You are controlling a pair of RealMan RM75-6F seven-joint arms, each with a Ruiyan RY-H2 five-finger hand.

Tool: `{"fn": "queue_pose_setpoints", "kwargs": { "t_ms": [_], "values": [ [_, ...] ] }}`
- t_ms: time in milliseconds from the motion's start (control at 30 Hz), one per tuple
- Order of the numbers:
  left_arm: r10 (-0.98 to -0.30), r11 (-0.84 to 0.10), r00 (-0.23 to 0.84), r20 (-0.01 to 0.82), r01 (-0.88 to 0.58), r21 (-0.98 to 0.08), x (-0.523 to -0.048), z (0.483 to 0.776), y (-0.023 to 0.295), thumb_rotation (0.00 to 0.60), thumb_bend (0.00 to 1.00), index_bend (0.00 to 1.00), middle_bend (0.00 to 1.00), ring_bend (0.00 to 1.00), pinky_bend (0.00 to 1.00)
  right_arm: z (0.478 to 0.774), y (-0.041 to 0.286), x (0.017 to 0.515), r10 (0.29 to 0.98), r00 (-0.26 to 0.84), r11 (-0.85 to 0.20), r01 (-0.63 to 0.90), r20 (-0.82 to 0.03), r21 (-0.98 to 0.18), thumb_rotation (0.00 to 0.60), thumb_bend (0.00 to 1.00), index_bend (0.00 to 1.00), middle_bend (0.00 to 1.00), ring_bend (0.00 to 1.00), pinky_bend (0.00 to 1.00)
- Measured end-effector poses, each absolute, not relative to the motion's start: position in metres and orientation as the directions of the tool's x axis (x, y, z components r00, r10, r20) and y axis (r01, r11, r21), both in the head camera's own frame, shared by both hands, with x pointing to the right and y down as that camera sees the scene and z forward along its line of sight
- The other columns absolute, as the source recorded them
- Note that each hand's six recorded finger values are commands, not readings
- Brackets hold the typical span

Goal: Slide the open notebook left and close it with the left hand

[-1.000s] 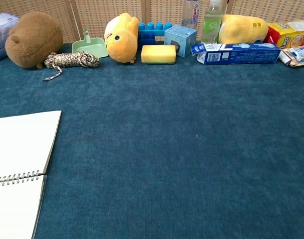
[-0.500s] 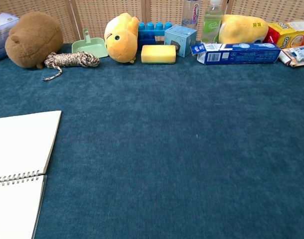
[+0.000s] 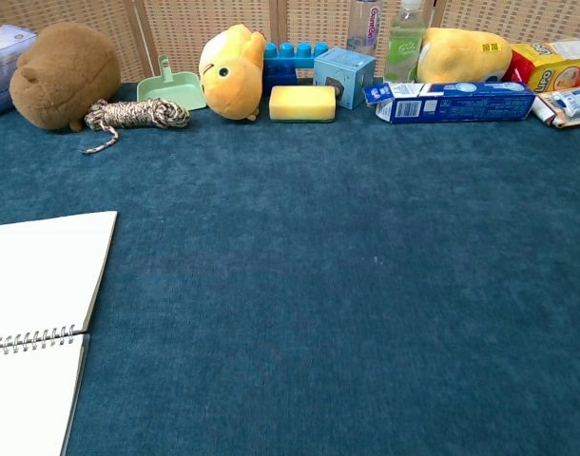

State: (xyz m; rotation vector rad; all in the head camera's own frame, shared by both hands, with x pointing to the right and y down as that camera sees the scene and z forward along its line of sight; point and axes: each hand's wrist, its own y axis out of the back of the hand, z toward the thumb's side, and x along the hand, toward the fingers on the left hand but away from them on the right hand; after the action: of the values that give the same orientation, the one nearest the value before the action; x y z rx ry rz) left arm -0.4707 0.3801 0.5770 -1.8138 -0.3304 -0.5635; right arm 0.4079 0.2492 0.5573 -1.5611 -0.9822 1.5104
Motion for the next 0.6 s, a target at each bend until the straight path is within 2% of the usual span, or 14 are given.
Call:
{"fn": "queue_pose_setpoints", "kwargs": {
  "t_ms": [367, 600],
  "values": [
    [-0.013, -0.238, 0.808, 0.589, 0.569, -0.787, -0.494, 0.575, 0.389, 0.423, 0.02, 0.00, 0.00, 0.00, 0.14, 0.560, 0.251, 0.406, 0.896, 0.016, -0.443, 0.027, -0.443, -0.896, 0.600, 0.00, 0.00, 0.00, 0.00, 0.00],
    [-0.065, -0.178, 0.784, 0.618, 0.600, -0.780, -0.498, 0.583, 0.385, 0.421, 0.04, 0.00, 0.00, 0.00, 0.05, 0.560, 0.251, 0.406, 0.898, 0.015, -0.441, 0.026, -0.440, -0.897, 0.600, 0.00, 0.00, 0.00, 0.00, 0.00]
  ]
}}
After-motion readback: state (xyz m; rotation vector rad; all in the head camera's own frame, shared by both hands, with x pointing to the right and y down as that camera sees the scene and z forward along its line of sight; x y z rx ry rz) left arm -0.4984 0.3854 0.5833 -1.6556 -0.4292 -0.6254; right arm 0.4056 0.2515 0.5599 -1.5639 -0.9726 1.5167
